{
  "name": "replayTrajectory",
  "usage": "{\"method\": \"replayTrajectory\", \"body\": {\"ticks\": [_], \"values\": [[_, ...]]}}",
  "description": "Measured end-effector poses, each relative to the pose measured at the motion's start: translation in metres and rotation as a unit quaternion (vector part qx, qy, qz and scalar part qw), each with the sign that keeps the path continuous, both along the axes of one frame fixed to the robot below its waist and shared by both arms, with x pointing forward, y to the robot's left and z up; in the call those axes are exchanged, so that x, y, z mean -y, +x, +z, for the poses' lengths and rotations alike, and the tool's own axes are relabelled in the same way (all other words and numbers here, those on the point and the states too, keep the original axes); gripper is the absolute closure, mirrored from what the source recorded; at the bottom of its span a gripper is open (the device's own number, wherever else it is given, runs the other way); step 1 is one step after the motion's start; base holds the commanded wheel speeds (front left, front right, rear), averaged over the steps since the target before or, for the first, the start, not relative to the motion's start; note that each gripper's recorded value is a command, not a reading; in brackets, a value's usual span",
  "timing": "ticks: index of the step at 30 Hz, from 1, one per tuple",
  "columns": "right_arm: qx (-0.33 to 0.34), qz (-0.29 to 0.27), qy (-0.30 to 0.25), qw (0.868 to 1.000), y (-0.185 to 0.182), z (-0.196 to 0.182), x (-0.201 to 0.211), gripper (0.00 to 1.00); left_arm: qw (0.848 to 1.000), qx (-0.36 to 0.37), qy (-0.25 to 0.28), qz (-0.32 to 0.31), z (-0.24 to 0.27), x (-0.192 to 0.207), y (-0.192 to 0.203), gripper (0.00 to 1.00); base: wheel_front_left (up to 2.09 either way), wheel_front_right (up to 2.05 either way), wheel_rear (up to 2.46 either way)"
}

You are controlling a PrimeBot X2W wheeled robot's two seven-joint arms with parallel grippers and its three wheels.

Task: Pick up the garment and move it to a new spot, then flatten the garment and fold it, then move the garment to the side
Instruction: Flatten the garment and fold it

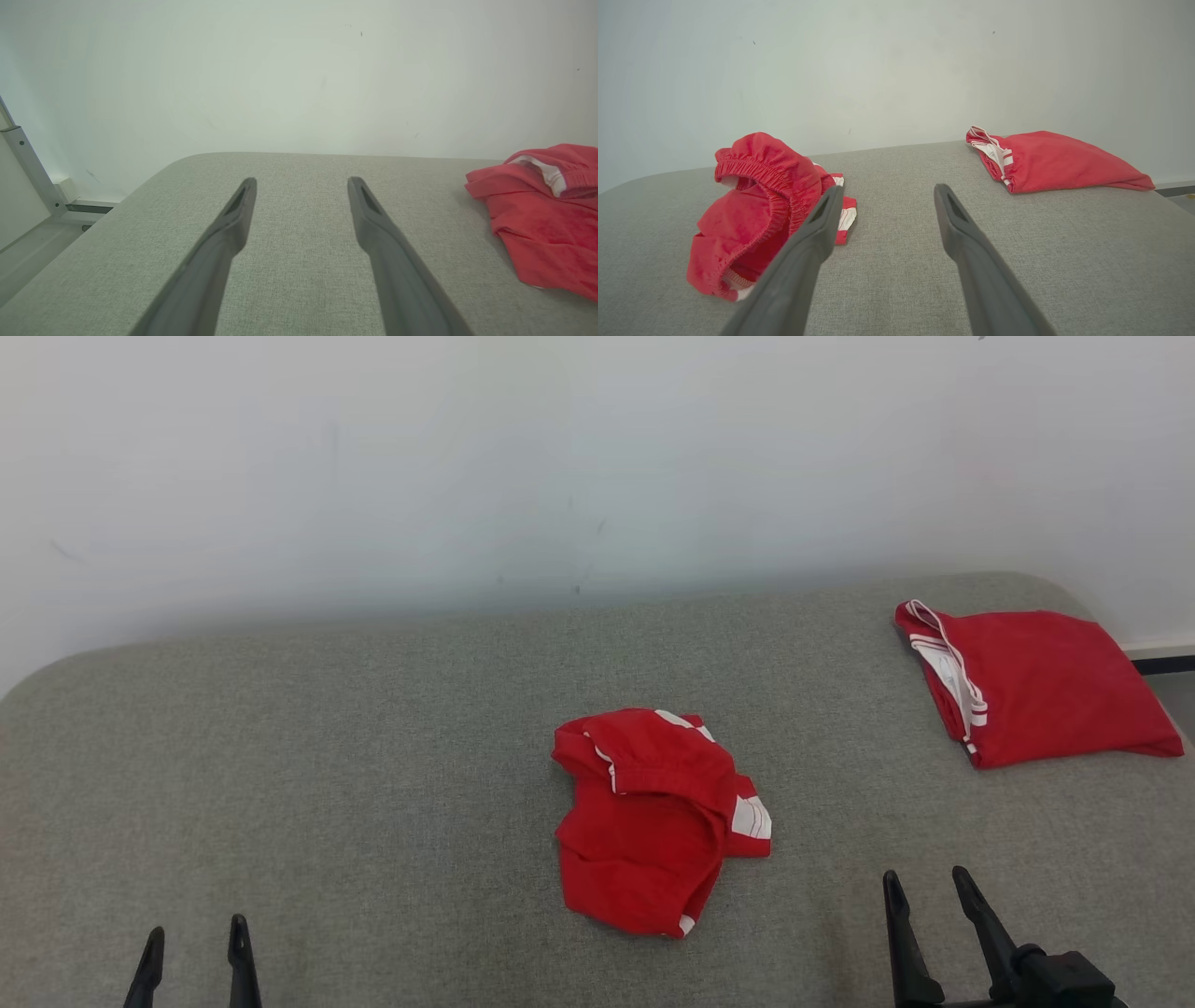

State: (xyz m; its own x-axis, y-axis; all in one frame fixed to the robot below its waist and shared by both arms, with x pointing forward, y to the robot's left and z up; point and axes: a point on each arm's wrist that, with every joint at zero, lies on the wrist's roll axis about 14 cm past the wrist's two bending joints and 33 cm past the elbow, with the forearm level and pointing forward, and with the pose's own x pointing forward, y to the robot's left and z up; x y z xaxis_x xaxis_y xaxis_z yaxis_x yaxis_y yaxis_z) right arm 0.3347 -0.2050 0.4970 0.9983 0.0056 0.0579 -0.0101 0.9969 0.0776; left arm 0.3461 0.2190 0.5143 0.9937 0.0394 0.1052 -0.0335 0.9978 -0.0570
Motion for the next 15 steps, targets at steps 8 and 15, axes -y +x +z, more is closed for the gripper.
{"method": "replayTrajectory", "body": {"ticks": [8,15], "values": [[-0.002,0.001,0.0,1.0,-0.0004,-0.0011,-0.0006,0.0,1.0,-0.001,0.0,-0.001,-0.0013,-0.0003,-0.0004,0.0,0.0,0.0,0.0],[-0.004,0.0,0.001,1.0,-0.0004,-0.0024,-0.0004,0.0,1.0,-0.003,0.001,-0.002,-0.0027,0.001,-0.0002,0.0,0.0,0.0,0.0]]}}
